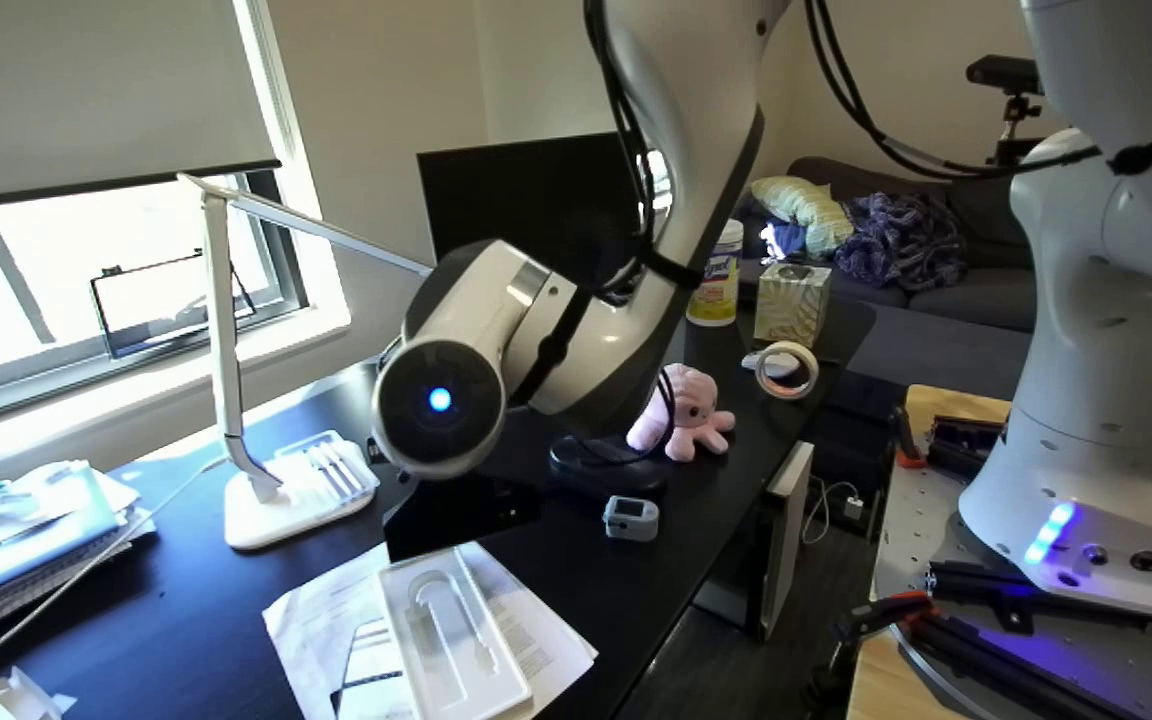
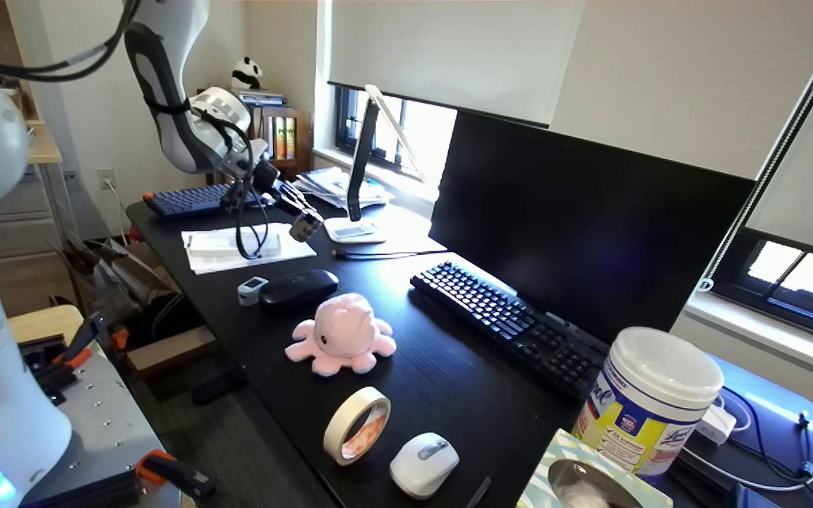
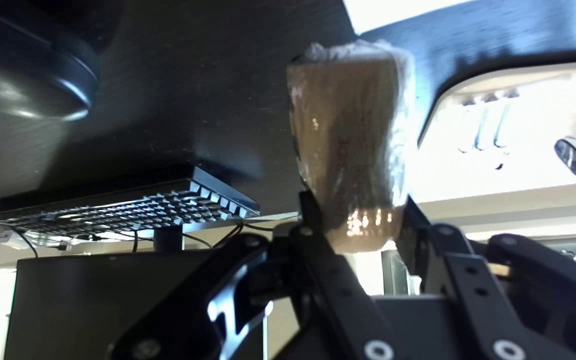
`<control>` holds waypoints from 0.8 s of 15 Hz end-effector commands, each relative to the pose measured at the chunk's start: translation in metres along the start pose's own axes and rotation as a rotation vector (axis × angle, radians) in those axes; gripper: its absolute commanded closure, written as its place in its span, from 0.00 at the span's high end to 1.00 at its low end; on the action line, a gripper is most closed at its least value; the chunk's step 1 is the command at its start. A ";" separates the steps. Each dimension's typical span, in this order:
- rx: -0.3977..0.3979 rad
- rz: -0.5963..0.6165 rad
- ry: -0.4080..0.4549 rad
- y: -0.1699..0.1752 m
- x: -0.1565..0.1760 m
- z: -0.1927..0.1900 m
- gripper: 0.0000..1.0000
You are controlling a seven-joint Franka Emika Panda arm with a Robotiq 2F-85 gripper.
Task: Move the brown thing to the right and put it upright
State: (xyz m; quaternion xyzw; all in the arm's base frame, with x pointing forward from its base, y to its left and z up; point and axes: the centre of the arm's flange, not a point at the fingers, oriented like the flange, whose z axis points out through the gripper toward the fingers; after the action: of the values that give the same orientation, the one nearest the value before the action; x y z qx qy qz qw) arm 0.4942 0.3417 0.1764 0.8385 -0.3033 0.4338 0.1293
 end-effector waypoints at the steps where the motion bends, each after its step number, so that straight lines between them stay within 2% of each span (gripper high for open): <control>1: 0.030 0.049 0.166 -0.011 -0.020 0.013 0.14; 3: 0.031 0.059 0.255 -0.013 -0.025 0.015 0.14; 5: 0.030 0.066 0.298 -0.016 -0.031 0.020 0.14; 8: 0.050 0.073 0.219 -0.023 -0.044 0.025 0.14; 9: 0.024 0.057 0.239 -0.024 -0.033 0.015 0.39; 11: 0.025 0.068 0.227 -0.030 -0.035 0.017 0.39; 12: 0.024 0.070 0.225 -0.031 -0.035 0.019 0.14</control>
State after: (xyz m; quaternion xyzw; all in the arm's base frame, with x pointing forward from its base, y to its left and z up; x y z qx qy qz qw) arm 0.5099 0.3712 0.1383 0.7750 -0.3109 0.5329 0.1371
